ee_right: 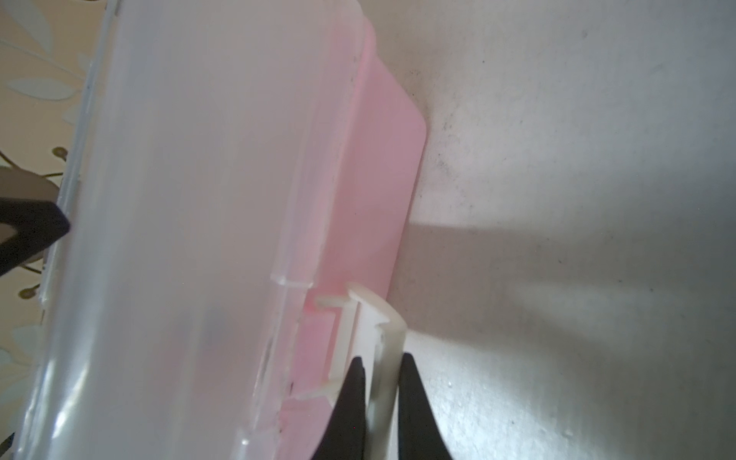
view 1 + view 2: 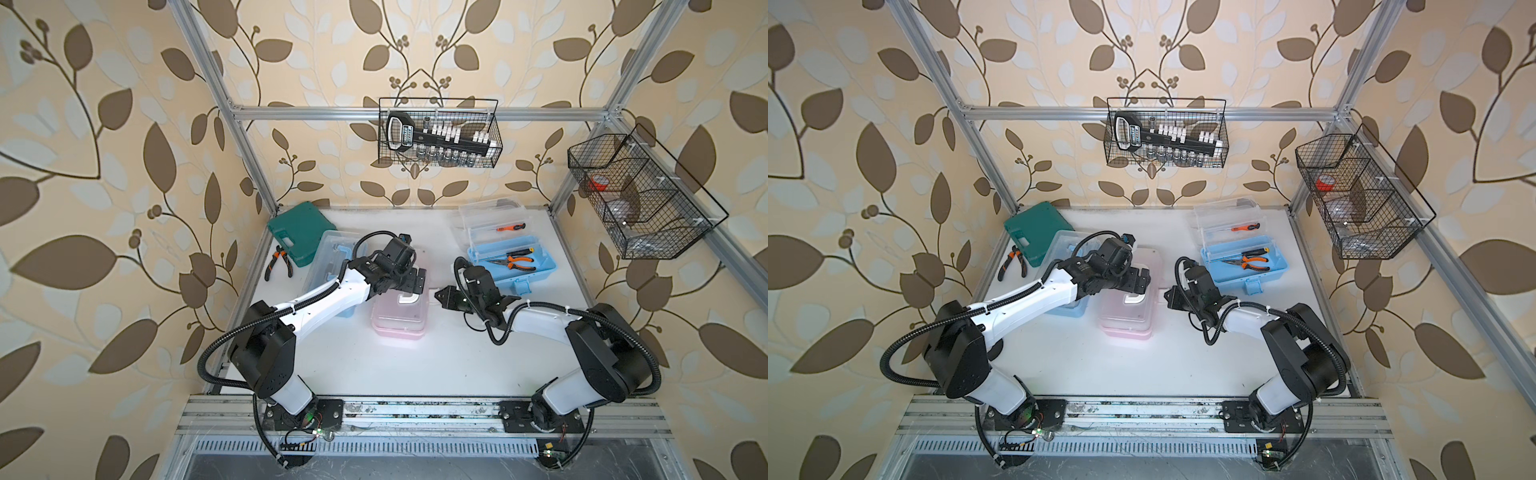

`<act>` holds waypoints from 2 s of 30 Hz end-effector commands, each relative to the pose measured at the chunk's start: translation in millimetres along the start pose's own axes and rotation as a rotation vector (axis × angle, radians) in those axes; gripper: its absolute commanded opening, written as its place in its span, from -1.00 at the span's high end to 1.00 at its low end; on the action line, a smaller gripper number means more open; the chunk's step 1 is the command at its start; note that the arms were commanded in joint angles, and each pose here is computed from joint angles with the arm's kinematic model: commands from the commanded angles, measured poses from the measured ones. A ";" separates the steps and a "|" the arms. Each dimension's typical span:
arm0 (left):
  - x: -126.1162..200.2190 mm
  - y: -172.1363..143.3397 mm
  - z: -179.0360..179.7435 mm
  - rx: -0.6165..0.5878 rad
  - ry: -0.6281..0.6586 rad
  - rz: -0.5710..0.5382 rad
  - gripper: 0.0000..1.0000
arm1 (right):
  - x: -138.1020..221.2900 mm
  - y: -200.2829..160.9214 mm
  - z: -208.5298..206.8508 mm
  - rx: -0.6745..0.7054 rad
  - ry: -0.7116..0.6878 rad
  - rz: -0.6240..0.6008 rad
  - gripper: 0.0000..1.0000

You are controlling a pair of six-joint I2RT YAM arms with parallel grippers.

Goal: Close toolboxes
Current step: Fasten the toolbox latch on the toolbox.

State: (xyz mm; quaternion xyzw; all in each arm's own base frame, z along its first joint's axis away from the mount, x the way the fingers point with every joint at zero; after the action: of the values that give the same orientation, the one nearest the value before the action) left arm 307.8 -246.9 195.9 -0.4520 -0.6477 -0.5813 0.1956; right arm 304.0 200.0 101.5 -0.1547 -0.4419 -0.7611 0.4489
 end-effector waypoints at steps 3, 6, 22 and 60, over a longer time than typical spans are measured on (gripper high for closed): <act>-22.0 -69.8 24.6 0.028 0.075 0.321 -0.98 | 15.4 17.3 27.2 0.086 0.055 -0.045 0.77; -23.1 -69.0 23.5 0.028 0.070 0.322 -0.98 | 19.9 21.8 31.1 0.101 0.048 -0.056 0.77; -29.3 -71.0 22.2 0.032 0.061 0.334 -0.98 | 26.4 30.0 66.7 0.195 0.055 -0.071 0.69; -34.1 -75.5 23.5 0.032 0.063 0.348 -0.98 | 47.0 53.7 46.0 0.165 0.023 -0.157 0.43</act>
State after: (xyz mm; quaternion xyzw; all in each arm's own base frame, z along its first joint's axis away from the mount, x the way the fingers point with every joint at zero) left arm 315.1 -255.8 194.3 -0.4544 -0.6543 -0.5781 0.1765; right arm 315.3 209.7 186.1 -0.0764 -0.5141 -0.7519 0.4057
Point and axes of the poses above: each gripper's point midway between its finger pads, its own x axis back along the fingers, its own z axis along the line the jaws close on, y = z × x, the point moved 5 cm from there along x, back along the fingers, and after that the axes turned 3 degrees about x, right-handed, at the moved point
